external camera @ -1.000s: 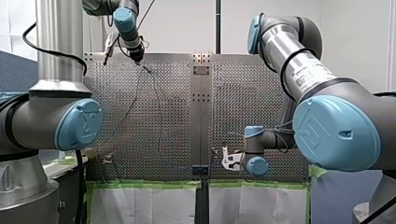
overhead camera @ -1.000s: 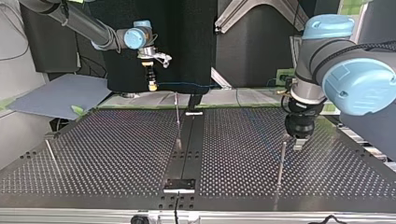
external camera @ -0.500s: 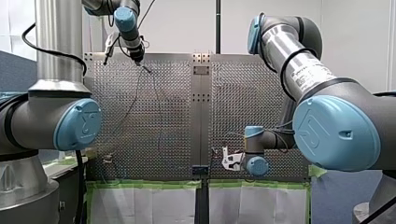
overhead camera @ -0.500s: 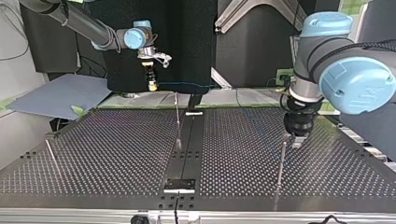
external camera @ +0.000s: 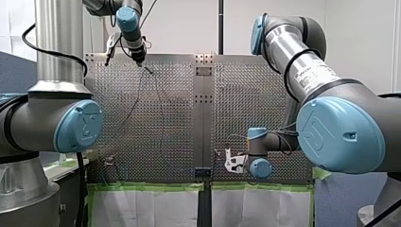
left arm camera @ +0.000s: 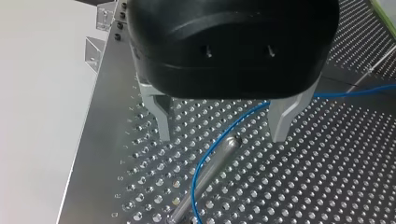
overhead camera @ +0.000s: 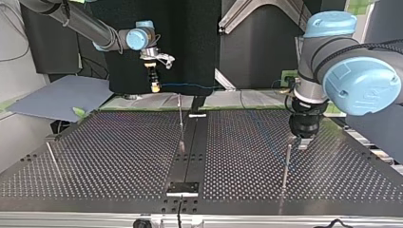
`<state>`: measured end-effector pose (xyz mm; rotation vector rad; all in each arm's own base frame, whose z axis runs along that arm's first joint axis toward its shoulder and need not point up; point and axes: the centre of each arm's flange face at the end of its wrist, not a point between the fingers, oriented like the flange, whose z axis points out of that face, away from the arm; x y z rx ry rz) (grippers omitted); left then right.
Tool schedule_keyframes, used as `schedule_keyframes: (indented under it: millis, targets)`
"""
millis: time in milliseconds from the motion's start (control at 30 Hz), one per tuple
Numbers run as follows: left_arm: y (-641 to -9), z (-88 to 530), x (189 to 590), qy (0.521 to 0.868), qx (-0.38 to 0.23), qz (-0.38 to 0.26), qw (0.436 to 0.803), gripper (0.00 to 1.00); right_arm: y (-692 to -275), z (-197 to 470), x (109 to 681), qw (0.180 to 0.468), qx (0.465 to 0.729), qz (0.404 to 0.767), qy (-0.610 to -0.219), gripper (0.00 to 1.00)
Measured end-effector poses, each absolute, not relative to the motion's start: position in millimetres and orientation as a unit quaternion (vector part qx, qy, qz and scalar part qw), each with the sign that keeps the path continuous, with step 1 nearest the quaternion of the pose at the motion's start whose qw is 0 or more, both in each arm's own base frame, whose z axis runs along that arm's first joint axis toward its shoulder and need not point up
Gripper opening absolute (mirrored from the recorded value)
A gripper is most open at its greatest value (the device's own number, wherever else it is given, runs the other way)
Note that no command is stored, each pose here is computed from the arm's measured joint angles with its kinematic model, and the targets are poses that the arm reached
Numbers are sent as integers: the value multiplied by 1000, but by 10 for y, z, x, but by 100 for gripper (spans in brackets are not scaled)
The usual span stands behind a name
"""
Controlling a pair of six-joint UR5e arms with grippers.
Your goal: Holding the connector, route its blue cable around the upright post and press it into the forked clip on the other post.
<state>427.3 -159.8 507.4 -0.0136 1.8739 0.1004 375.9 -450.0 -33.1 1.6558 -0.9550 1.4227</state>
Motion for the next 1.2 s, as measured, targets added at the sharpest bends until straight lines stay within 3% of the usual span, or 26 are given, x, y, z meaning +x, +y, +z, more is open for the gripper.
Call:
schedule_keyframes:
  millis: [633,1200]
  targets:
    - [-1882,4953,4414,789,63,59,609,100,-4499,-328,3770,368,645,558,-370,0]
    - [-2184,4708,4511,766,65,82,634,100,-4497,-327,3776,367,646,559,-368,0]
